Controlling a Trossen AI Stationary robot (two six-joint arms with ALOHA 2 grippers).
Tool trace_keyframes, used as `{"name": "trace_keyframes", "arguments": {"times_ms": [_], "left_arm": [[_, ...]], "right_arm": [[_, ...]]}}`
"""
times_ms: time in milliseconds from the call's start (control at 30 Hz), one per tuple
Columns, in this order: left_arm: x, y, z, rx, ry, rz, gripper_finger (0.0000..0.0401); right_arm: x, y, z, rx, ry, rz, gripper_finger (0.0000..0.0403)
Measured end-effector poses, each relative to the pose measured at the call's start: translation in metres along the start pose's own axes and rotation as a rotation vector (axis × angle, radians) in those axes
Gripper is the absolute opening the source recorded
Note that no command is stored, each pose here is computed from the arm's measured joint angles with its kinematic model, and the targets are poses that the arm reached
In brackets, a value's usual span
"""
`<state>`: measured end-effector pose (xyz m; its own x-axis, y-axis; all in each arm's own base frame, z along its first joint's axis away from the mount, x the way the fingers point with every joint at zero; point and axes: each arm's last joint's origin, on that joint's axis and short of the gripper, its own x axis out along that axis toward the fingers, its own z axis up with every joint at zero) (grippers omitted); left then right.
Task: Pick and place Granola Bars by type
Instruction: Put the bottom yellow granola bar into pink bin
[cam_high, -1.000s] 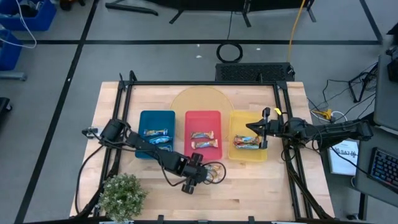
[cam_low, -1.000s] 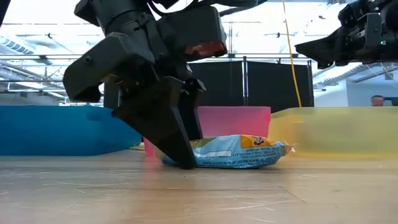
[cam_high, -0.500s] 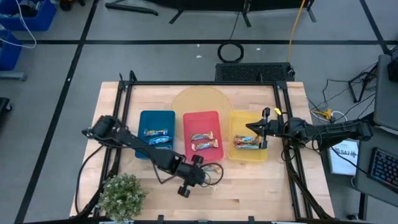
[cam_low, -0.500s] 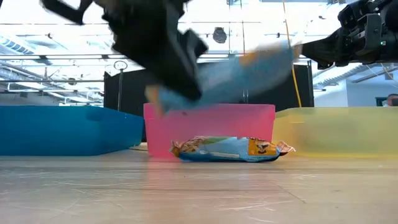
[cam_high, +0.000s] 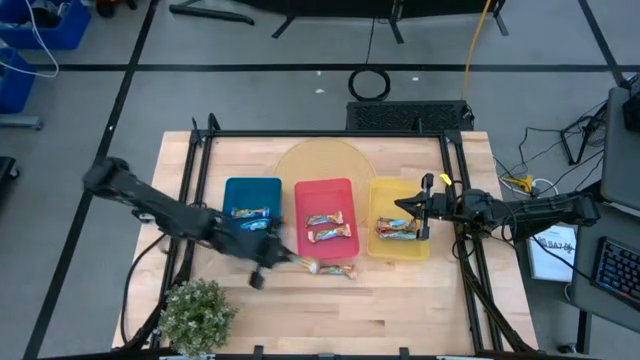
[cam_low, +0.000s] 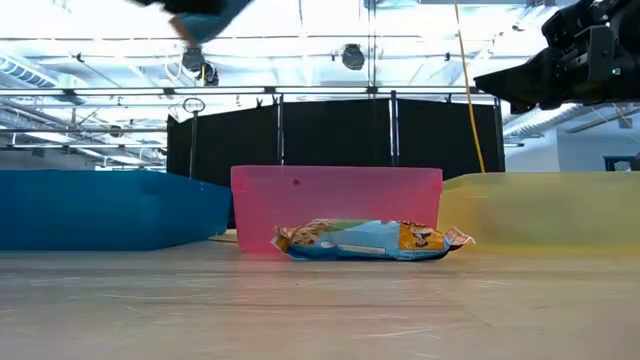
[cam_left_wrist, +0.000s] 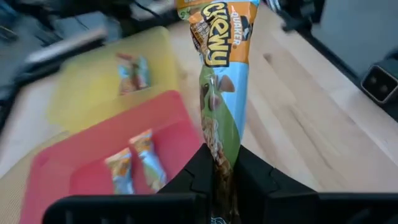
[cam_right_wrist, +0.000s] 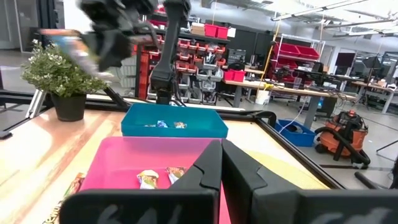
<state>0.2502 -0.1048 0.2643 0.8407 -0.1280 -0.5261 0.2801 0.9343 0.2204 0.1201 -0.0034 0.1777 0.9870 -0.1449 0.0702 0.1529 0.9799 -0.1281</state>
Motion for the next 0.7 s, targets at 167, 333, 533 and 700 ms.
{"name": "trace_keyframes", "arguments": {"times_ms": [167, 333, 533, 700], "left_arm": [[-0.038, 0.006, -0.059, -0.109, -0.214, 0.068, 0.0043], [-0.055, 0.016, -0.095, -0.291, -0.368, 0.118, 0.0042], [-0.059, 0.036, -0.095, -0.51, -0.397, 0.192, 0.0042], [-0.046, 0.057, -0.073, -0.545, -0.315, 0.267, 0.0042]], "right_arm": [[0.0, 0.0, 0.0, 0.0, -0.003, -0.001, 0.0], [0.0, 0.0, 0.0, 0.002, -0.004, -0.001, 0.0], [0.001, 0.0, 0.001, 0.017, -0.007, -0.002, 0.0], [0.001, 0.0, 0.001, 0.018, -0.015, -0.004, 0.0]]}}
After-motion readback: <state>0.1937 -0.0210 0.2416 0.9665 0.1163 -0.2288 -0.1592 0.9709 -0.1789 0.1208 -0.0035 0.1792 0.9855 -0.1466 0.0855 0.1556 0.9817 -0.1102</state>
